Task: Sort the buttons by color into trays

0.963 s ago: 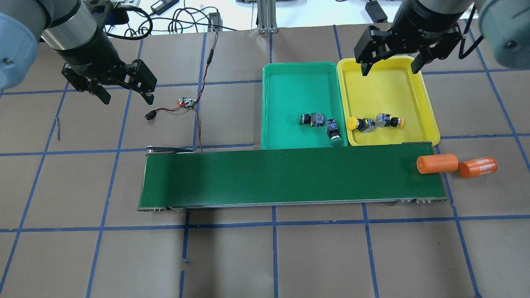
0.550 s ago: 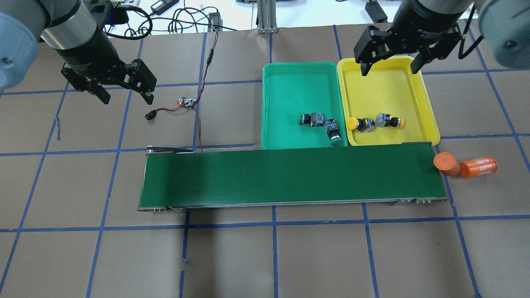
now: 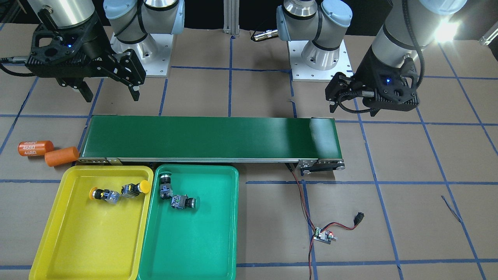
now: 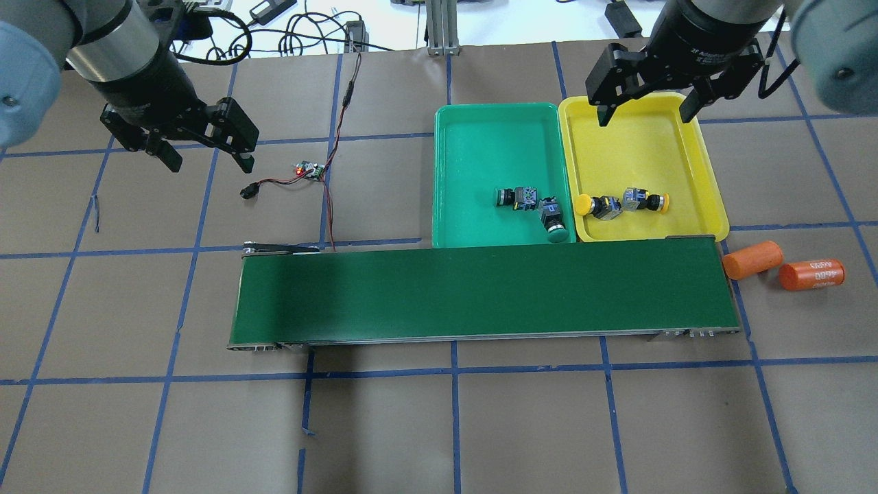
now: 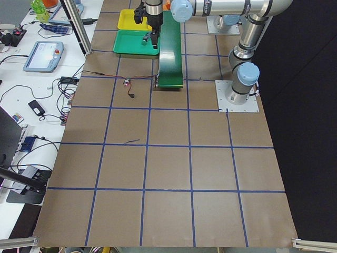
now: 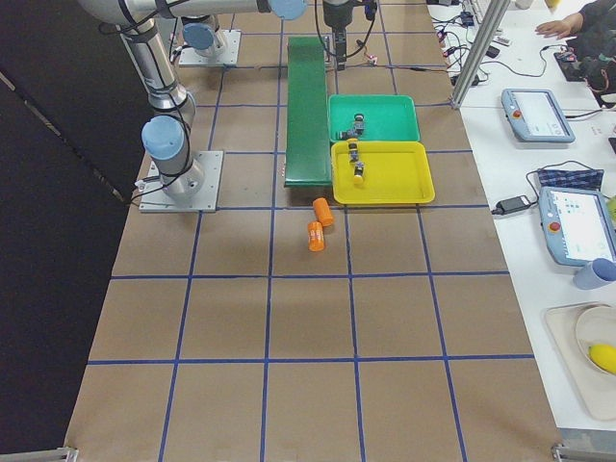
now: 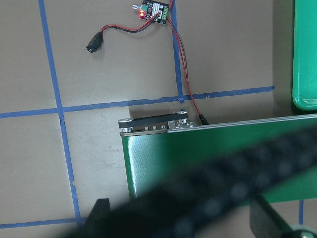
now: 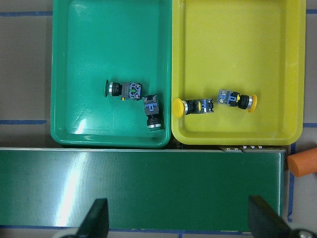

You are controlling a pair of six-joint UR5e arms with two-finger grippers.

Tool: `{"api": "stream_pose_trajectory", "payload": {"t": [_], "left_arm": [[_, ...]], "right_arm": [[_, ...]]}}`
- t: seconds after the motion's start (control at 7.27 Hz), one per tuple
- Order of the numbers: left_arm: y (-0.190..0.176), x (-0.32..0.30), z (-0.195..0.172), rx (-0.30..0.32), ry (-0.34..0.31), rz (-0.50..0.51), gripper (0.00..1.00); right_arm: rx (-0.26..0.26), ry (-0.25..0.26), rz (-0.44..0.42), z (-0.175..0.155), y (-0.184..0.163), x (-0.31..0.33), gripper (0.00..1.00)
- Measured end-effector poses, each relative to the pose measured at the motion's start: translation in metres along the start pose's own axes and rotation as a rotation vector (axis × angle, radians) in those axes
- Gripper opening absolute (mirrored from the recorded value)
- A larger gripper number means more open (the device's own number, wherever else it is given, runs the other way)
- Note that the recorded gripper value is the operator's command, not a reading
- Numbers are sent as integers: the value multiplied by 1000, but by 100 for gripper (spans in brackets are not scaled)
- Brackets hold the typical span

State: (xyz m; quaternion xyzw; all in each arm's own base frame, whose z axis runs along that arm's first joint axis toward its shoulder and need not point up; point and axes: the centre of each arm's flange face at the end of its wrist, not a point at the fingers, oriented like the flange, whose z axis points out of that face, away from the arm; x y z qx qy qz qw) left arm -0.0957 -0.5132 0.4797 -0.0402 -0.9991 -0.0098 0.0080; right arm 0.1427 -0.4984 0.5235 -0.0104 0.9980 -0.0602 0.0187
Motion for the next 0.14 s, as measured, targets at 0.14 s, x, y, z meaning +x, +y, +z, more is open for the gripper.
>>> {"api": "stream_pose_trajectory", "payload": {"t": [0.14], "left_arm": [[0, 0, 0, 0, 0, 0, 100]], "right_arm": [[0, 1, 0, 0, 0, 0, 100]]}}
